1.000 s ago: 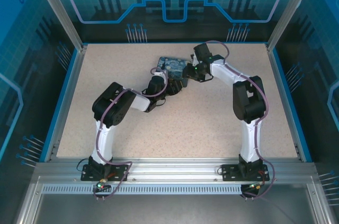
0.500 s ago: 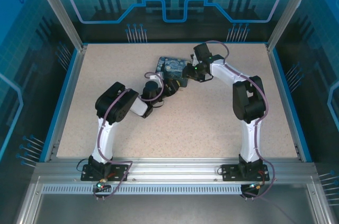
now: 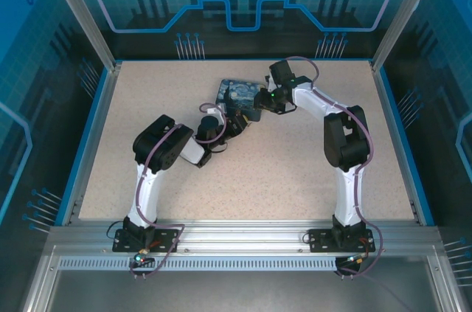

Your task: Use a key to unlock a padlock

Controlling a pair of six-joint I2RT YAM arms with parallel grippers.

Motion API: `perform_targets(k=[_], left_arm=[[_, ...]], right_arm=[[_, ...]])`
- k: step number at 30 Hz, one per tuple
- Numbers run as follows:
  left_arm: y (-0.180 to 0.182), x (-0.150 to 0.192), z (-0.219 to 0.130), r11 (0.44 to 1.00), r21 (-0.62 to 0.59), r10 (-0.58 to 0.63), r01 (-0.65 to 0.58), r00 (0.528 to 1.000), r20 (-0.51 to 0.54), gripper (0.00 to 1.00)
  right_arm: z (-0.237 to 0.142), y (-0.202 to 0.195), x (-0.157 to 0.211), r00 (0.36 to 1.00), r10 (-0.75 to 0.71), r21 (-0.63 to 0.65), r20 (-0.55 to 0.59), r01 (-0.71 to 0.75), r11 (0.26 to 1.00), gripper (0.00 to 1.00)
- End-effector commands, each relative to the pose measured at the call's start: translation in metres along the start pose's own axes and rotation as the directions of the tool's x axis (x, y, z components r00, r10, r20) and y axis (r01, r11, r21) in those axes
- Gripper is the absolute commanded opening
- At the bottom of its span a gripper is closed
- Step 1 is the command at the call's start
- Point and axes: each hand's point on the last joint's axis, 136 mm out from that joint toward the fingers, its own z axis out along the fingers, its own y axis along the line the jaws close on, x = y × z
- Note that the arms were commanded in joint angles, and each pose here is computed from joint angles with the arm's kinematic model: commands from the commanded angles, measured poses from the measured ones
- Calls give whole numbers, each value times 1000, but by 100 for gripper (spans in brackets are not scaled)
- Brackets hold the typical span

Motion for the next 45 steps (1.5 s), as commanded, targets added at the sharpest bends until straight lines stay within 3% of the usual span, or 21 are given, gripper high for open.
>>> perform_targets(k=[1, 9, 14, 23, 39, 42, 45], left_arm=[[16, 11, -1, 999, -32, -24, 23, 999, -29, 37], [18, 6, -1, 998, -57, -20, 19, 1000, -11, 32], [18, 5, -2, 998, -62, -13, 12, 1000, -10, 42], [26, -3, -5, 993, -121, -5, 7, 1000, 20, 41], [22, -8, -6, 992, -126, -4, 7, 1000, 28, 10], [18, -9, -7, 993, -116, -16, 19, 1000, 25, 0], [11, -10, -8, 994, -104, -40, 42, 999, 18, 0]], right_arm=[[15, -1, 24, 996, 14, 15, -87, -13, 1000, 35], [15, -1, 23, 996, 14, 16, -86, -13, 1000, 35], [17, -2, 24, 996, 18, 17, -90, -17, 1000, 35], [18, -3, 25, 995, 20, 15, -93, -19, 1000, 35], [15, 0, 24, 996, 11, 6, -87, -11, 1000, 34], [4, 4, 20, 998, 1, -6, -55, -2, 1000, 35], [-14, 7, 17, 1000, -19, -20, -8, 18, 1000, 37]])
